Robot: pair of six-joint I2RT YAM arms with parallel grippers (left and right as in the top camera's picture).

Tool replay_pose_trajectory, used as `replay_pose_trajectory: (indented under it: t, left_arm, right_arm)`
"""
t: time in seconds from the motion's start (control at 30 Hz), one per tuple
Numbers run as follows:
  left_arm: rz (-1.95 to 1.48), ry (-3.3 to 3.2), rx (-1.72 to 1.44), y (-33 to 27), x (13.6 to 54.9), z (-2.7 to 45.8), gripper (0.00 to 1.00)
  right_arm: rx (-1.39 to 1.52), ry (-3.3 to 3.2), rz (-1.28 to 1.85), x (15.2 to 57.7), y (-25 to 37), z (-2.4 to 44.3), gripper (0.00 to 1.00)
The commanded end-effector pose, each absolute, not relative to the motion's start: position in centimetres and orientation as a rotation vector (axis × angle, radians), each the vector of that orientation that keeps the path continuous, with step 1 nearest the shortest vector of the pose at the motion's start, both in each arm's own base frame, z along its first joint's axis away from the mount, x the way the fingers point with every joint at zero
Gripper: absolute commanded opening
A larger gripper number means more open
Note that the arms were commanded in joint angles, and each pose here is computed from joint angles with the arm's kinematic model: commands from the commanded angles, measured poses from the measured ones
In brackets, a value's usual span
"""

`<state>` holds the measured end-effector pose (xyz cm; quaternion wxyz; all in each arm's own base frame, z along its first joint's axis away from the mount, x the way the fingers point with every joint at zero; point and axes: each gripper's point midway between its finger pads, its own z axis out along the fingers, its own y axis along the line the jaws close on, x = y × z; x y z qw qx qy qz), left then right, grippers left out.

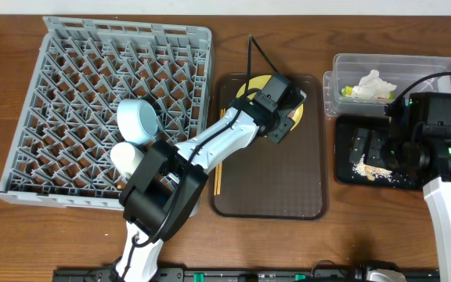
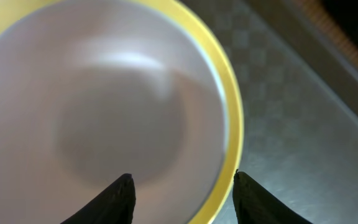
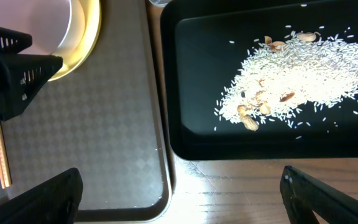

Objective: Sort waste into correct bins and load items into the dishwasher
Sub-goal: 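Reach the left gripper to the pink-white bowl on the yellow plate and grasp it, then lift the pink-white bowl with the left gripper and carry it to the rack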

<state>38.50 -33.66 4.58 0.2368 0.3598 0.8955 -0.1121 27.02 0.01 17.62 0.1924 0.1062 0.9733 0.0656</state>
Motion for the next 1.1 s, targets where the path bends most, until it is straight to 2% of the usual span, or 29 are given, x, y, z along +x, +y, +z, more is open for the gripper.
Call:
replay_pose_trajectory:
  t: [0.0,0.17,0.27,0.37,0.57,0.67,0.73,0.93,1.07]
  left_arm:
    - [-0.226,2.493,0.99,-32.3,38.3,2.9,0.53]
    - [-0.212,2.484,0.982,-32.2,38.5,3.0,0.53]
    - [-0.212,2.484,0.982,-32.2,38.5,3.0,0.44]
    - [-0.212,2.484,0.982,-32.2,38.5,3.0,0.3]
    - [-0.212,2.485,0.982,-32.2,38.5,3.0,0.27]
    - [-0.213,2.483,0.981,-32.2,38.6,3.1,0.15]
    - [-0.214,2.482,0.98,-32.2,38.6,3.2,0.11]
    - [-0.227,2.448,0.967,-32.4,38.7,5.1,0.07]
    - [-0.25,2.387,0.938,-32.4,39.1,8.5,0.06]
  right_arm:
    - [0.295,2.707,0.17,27.2,-0.3,18.4,0.99]
    - [0.295,2.708,0.17,27.2,-0.3,18.4,0.99]
    - [0.296,2.709,0.171,27.2,-0.3,18.4,0.99]
    - [0.297,2.711,0.171,27.1,-0.3,18.4,0.99]
    - [0.297,2.715,0.17,27.0,-0.3,18.3,0.99]
    - [0.297,2.715,0.17,27.0,-0.3,18.3,0.99]
    - [0.297,2.716,0.17,27.0,-0.3,18.3,0.99]
    - [0.298,2.719,0.17,27.0,-0.3,18.3,0.99]
    - [0.297,2.718,0.17,27.0,-0.3,18.3,0.99]
